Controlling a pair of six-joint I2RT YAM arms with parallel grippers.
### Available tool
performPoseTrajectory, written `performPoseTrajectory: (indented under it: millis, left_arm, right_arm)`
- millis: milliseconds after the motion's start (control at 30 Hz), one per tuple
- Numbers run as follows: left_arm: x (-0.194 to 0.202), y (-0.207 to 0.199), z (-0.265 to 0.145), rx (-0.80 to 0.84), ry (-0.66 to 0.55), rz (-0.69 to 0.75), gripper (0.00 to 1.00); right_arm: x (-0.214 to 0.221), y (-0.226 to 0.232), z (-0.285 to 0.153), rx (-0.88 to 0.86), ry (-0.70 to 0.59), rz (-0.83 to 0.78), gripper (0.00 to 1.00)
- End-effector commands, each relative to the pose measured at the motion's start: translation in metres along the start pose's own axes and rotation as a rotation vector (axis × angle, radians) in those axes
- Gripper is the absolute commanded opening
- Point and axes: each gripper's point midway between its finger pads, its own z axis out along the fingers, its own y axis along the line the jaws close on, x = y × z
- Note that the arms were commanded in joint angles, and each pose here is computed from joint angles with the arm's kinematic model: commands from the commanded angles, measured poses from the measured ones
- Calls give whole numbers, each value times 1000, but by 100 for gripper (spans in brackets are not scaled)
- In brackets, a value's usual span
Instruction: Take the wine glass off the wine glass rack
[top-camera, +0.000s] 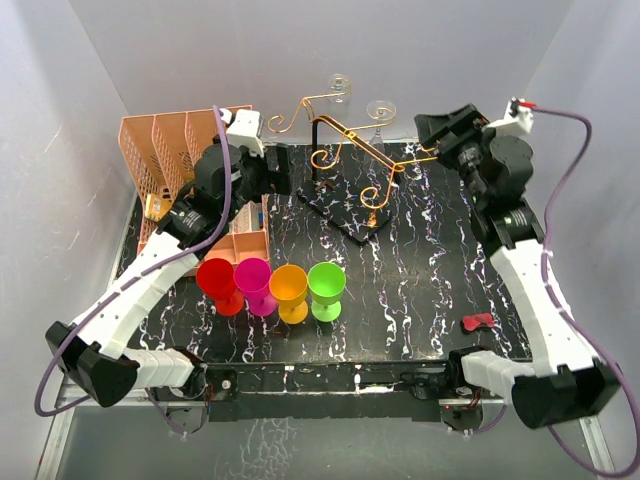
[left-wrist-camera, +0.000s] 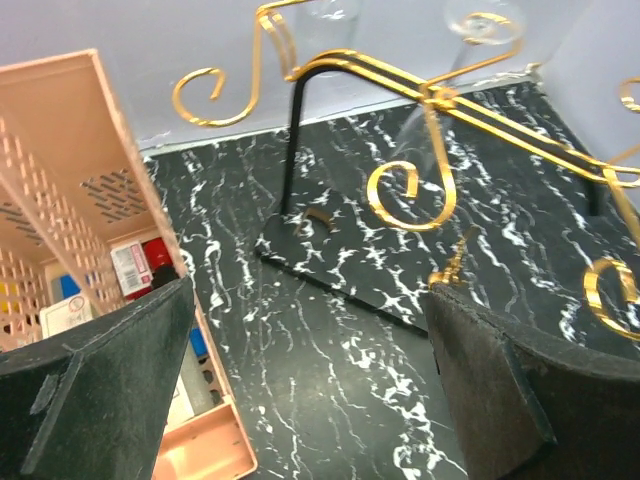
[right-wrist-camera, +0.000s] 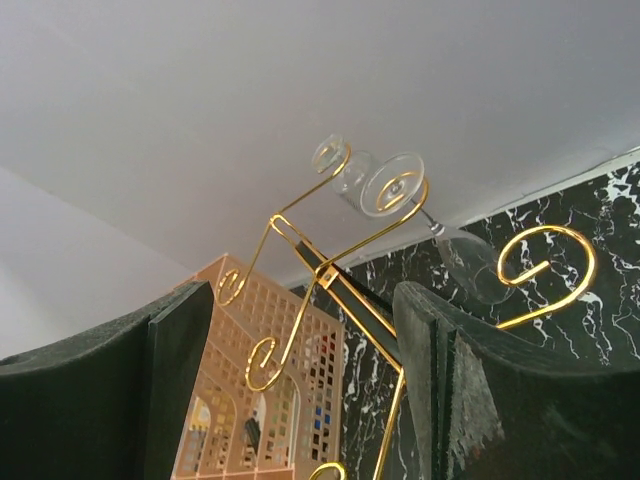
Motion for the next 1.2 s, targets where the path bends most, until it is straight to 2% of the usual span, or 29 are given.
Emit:
performPoseTrajectory:
  millis: [0, 100, 233, 500, 833, 967, 1167]
  left_arm:
    - [0, 27, 11, 23, -36, -85, 97]
    - [13, 45, 14, -6, -24, -116, 97]
    - [18, 57, 14, -58, -30, -72, 97]
    - [21, 60, 13, -66, -34, -56, 97]
    - [22, 59, 13, -61, -39, -52, 97]
    - [23, 60, 14, -65, -35, -52, 97]
    - [28, 60, 18, -65, -22, -50, 97]
  right_arm:
    - [0, 27, 29, -87, 80, -87, 77]
    - [16, 20, 57, -66, 170, -144, 77]
    - [32, 14, 88, -72, 245, -211, 75]
    - [57, -22, 148, 8, 363, -378, 76]
    - [82, -49, 179, 3, 420, -404, 75]
    - [86, -51, 186, -22, 432, -405, 71]
    - [88, -56, 191, -26, 441, -394, 70]
